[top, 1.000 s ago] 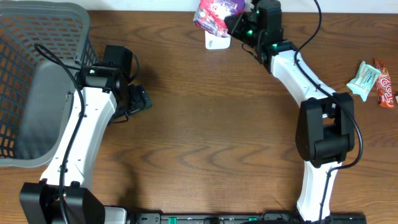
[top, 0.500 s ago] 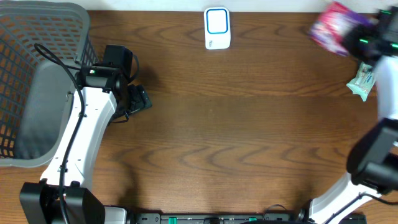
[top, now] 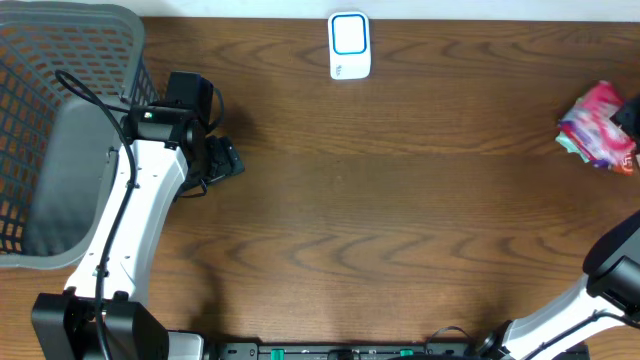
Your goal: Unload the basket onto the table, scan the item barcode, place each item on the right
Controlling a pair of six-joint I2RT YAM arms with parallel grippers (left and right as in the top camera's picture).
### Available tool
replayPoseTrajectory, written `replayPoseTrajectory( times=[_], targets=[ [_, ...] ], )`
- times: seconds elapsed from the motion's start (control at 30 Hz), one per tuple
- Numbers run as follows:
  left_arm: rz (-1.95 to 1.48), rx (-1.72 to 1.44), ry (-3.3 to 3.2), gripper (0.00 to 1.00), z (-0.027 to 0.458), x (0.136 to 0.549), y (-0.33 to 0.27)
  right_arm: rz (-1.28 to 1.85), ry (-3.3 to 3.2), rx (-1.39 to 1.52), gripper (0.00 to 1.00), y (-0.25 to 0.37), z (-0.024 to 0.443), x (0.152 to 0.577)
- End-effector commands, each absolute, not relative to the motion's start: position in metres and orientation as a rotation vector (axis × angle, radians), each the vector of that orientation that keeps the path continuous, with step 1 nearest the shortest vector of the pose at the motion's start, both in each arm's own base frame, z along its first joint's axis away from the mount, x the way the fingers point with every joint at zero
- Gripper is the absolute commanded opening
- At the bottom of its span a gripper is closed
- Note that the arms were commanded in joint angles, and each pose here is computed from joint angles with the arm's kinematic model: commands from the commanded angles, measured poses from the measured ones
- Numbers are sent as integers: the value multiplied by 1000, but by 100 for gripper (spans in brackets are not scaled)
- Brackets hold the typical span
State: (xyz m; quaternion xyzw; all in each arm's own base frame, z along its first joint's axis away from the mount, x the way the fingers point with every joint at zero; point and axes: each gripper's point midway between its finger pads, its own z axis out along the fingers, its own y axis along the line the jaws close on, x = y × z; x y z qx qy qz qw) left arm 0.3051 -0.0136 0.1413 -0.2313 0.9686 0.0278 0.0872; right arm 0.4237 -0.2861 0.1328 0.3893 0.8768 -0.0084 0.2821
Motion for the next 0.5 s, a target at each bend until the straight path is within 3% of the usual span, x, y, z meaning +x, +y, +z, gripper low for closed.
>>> replayPoseTrajectory(
  times=[0.0, 0.3, 0.47],
  targets=[
    [110, -709, 2893, 98, 137, 303, -10, -14, 2287, 985, 54, -284, 177, 418],
    [110, -709, 2893, 98, 137, 303, -10, 333, 2109, 786, 83, -188, 313, 388],
    [110, -709, 2893, 98, 137, 303, -10, 423, 2157, 668, 93, -115, 349, 342]
  ],
)
